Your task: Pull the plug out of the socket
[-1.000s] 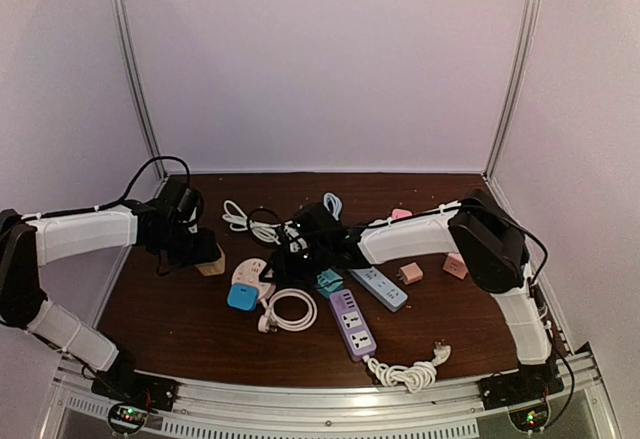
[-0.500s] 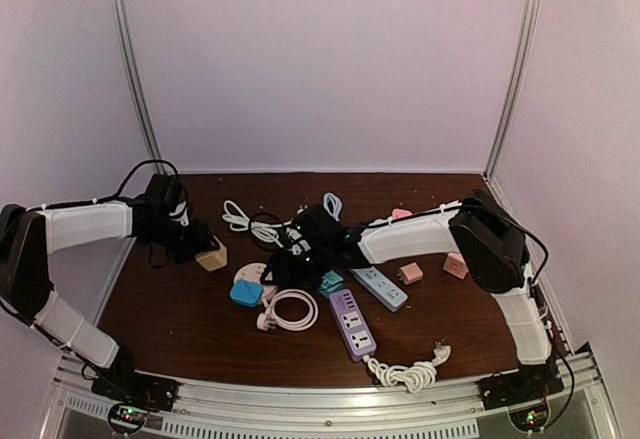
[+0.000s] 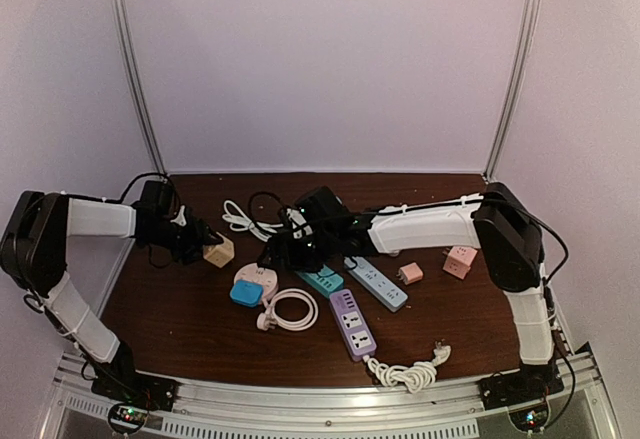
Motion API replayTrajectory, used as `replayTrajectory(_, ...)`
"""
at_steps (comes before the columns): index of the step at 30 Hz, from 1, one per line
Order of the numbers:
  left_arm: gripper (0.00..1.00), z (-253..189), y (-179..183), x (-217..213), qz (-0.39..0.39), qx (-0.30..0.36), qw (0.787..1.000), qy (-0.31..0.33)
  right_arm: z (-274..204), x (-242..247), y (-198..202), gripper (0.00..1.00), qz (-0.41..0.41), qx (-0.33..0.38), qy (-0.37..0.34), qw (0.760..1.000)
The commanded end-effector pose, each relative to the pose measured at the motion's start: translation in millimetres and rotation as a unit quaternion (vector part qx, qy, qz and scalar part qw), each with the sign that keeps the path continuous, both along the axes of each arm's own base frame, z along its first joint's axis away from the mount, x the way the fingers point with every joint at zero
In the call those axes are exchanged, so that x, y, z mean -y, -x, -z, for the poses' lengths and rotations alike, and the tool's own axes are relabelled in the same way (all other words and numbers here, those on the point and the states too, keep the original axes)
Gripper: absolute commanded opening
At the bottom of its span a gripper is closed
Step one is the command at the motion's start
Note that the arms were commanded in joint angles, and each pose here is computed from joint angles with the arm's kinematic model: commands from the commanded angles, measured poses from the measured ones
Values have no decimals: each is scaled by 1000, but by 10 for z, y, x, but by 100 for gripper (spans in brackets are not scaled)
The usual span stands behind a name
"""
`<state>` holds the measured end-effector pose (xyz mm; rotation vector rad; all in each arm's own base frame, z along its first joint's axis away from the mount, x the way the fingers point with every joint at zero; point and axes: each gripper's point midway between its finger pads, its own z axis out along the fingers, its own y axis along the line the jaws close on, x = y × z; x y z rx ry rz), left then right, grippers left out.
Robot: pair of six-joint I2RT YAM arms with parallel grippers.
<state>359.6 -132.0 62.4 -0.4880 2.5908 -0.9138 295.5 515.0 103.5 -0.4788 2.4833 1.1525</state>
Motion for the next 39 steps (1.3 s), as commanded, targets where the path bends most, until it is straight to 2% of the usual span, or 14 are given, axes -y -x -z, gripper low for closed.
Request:
replayTrajectory(1,34,101,-12,49,9,0,1000,27,-123,21,1,83,1,16,0,1000)
replayTrajectory(11,67,323,115,-140,-3,-22,999,-34,-70,23,13,84,-3,15,4,1000)
replayTrajectory(16,79,301,139,-253,-7,-16,997,-71,-45,30,18,84,-5,13,6,1000)
replayTrajectory(20,84,269,162,-317,-9,-11,996,-91,-41,22,23,84,-7,14,6,1000)
replayTrajectory(28,87,60,156,-430,-14,18,992,-126,-24,33,35,84,-9,13,9,1000)
replayTrajectory(39,77,-92,181,-501,-14,32,988,-149,15,50,55,83,-7,9,9,1000)
